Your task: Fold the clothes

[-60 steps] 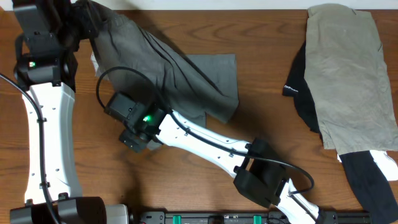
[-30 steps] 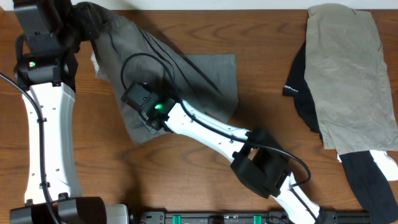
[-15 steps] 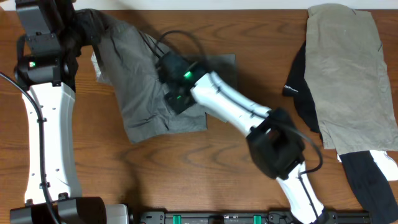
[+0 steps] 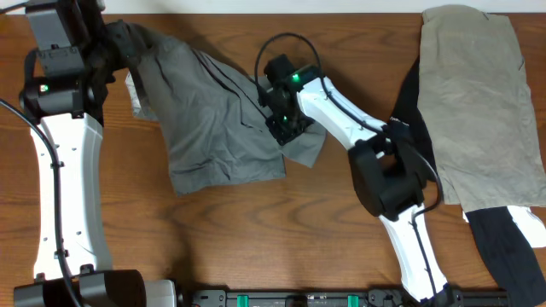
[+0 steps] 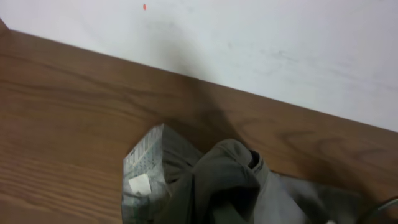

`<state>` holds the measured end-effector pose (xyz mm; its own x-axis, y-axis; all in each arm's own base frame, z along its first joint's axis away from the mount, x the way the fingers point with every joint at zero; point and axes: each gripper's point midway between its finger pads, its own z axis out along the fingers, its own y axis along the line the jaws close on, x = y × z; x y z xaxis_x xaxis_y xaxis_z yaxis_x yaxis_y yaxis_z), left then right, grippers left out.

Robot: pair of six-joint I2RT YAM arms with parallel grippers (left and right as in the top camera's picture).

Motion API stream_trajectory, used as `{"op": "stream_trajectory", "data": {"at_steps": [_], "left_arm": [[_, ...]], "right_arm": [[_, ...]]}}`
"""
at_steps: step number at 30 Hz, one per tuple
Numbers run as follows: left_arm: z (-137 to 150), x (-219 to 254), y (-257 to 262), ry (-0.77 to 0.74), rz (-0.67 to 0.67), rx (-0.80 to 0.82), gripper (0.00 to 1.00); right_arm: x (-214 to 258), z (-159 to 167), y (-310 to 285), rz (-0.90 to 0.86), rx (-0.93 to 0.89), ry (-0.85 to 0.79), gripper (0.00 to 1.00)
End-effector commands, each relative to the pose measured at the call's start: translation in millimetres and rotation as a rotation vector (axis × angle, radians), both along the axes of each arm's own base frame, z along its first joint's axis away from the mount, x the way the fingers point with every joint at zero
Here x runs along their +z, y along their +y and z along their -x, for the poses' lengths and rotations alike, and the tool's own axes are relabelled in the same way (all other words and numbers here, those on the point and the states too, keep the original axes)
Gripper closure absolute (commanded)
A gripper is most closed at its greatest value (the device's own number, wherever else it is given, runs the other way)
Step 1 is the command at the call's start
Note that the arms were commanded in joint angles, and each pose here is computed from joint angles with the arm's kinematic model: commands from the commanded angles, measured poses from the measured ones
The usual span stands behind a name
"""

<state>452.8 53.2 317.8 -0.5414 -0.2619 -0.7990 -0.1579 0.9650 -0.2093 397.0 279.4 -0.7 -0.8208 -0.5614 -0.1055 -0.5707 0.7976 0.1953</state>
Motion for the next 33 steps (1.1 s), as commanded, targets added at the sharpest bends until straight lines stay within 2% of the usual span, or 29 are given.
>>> {"op": "stream_trajectory", "data": {"at_steps": [1,10,14,19,21,23,28,33], "left_arm": [[4,21,2,-0.044,0.001,0.015,0.94],[7,14,-7,-0.012,0.03,0.012,0.94],[6,14,-12,-0.013,0.03,0.002,0.94],[1,11,-13,-0.013,0.03,-0.001,0.94],[-3,4,-12,0.002,0.032,-0.001,0.94],[-7,-5,-12,0.022,0.035,-0.001,0.94],[-18,-26,-10,0.063,0.04,0.0,0.94],[-23,-28,-9,0.054,0.038,0.0,0.94]], "right_arm": [[-29,-11,-32,0.048,-0.042,0.037,0.99],[-32,-77,-109,0.024,-0.235,-0.067,0.99],[-25,-88,-133,0.023,-0.283,-0.071,0.99],[19,-84,-121,0.017,-0.206,-0.08,0.77],[45,-79,-103,0.005,-0.153,-0.114,0.66],[70,-70,-84,-0.009,-0.103,-0.144,0.62],[119,-22,-20,-0.073,0.045,-0.16,0.59],[121,37,59,-0.145,0.199,-0.112,0.55]]}}
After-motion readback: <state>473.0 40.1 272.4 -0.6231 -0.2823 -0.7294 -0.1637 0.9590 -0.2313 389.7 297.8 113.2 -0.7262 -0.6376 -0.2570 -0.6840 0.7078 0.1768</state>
